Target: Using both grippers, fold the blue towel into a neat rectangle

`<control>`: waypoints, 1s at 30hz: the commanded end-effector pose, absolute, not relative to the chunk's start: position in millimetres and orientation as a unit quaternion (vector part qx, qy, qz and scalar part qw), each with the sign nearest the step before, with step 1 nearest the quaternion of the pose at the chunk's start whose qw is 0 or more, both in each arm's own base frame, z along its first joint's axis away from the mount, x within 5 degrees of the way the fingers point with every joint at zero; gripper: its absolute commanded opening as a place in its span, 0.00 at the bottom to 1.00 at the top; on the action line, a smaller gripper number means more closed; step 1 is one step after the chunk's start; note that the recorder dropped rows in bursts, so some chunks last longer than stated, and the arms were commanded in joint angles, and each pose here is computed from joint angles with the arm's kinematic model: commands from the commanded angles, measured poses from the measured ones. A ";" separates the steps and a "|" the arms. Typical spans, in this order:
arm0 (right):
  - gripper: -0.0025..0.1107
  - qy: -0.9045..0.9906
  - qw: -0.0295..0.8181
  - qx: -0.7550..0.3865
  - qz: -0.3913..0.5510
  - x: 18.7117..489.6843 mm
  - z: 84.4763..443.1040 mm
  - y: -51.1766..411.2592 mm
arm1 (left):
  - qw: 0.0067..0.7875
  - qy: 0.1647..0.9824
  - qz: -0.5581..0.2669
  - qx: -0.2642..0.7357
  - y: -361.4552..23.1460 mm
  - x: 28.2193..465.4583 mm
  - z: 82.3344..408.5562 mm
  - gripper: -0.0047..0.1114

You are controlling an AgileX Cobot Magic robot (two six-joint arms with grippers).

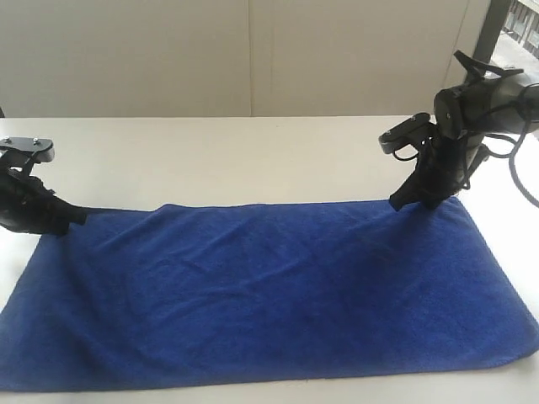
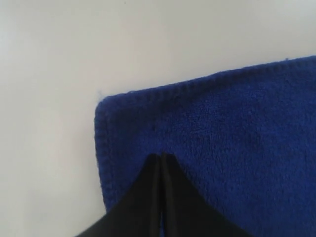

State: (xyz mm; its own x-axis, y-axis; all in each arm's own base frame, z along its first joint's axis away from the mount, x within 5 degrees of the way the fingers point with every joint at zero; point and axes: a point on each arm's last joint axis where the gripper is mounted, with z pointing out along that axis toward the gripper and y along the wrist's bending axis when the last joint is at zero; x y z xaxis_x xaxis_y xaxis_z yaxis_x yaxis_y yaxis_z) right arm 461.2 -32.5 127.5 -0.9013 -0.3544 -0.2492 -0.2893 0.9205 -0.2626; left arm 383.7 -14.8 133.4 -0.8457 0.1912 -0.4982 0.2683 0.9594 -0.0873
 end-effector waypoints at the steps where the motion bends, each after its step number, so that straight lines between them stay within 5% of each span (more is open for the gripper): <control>1: 0.02 0.971 0.137 -0.159 -0.114 460.7 114.3 -43.8 | 0.216 0.963 -0.086 0.139 -19.0 378.7 120.3 0.04; 12: 0.02 0.968 0.153 -0.159 -0.119 462.5 119.8 -46.8 | 0.220 0.962 -0.085 0.141 -19.0 378.6 123.9 0.04; 24: 0.02 0.963 0.190 -0.144 -0.126 450.6 189.8 -46.1 | 0.282 0.943 -0.084 0.153 -20.9 370.2 184.6 0.04; 30: 0.02 0.977 0.150 -0.126 -0.084 399.8 230.0 -37.5 | 0.231 0.947 -0.114 0.191 -28.8 343.8 204.3 0.04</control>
